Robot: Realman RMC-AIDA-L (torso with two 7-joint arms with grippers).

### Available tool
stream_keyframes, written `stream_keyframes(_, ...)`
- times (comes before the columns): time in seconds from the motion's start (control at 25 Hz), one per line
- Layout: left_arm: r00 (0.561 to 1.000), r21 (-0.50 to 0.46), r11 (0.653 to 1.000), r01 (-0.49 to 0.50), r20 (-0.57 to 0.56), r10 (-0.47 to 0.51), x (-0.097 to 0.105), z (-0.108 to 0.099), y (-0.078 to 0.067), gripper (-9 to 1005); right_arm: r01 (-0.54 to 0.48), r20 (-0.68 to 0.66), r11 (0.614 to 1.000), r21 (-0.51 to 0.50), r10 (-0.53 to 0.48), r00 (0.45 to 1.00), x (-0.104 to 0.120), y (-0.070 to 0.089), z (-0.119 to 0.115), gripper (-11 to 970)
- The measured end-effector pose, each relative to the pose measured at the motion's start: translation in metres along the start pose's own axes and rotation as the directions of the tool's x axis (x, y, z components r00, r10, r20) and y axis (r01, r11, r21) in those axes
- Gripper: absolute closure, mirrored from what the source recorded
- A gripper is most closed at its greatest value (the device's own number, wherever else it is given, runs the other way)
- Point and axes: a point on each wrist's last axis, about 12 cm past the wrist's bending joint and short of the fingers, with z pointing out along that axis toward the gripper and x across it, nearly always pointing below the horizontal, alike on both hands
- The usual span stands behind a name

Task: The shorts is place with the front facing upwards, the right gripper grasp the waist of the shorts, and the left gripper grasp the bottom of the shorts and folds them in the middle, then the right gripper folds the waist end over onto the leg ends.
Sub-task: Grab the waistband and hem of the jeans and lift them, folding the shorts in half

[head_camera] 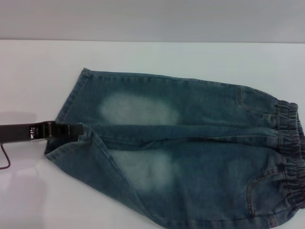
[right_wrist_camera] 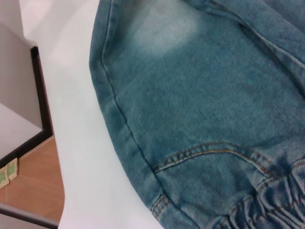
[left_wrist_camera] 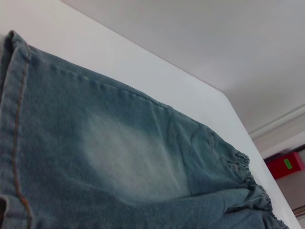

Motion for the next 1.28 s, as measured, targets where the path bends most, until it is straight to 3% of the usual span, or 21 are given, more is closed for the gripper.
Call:
stream_keyframes(0.28,1.0,0.004,1.0,-0.007,0.005,0.007,-0.001,0.001,-0.001,976,-0.003,0.014,1.0,0.017,0.003,1.0,0.0,-0.001,0.002,687)
stream_keyframes(0.48,1.0,0.005,1.0,-0.011,0.007,0.011,-0.001,0.002,-0.001,976,0.012,0.027,1.0,0.023,-0.013,1.0,0.003,0.0,0.004,908)
stream_keyframes(0.6,1.0,0.0,1.0,-0.011,0.011,0.011,-0.001,0.002,0.0,976,0.023,0.062,0.999,0.037,-0.025,0.998,0.003,-0.001,0.003,960)
stream_keyframes(0.8,0.999,-0.074,0.997,-0.006,0.036,0.009,-0.004,-0.001,0.008,976,0.047,0.174,0.997,0.065,-0.057,0.983,0.008,0.002,-0.004,960)
stream_keyframes(1.0,0.997,-0.15,0.989,0.008,0.081,0.004,-0.009,-0.005,0.017,976,0.057,0.356,0.99,0.127,-0.099,0.929,0.019,0.009,-0.006,960)
stream_keyframes(1.28,0.987,-0.311,0.949,0.048,0.163,0.003,-0.018,-0.015,0.034,976,-0.101,0.601,0.948,0.301,-0.106,0.792,0.032,0.008,-0.004,960)
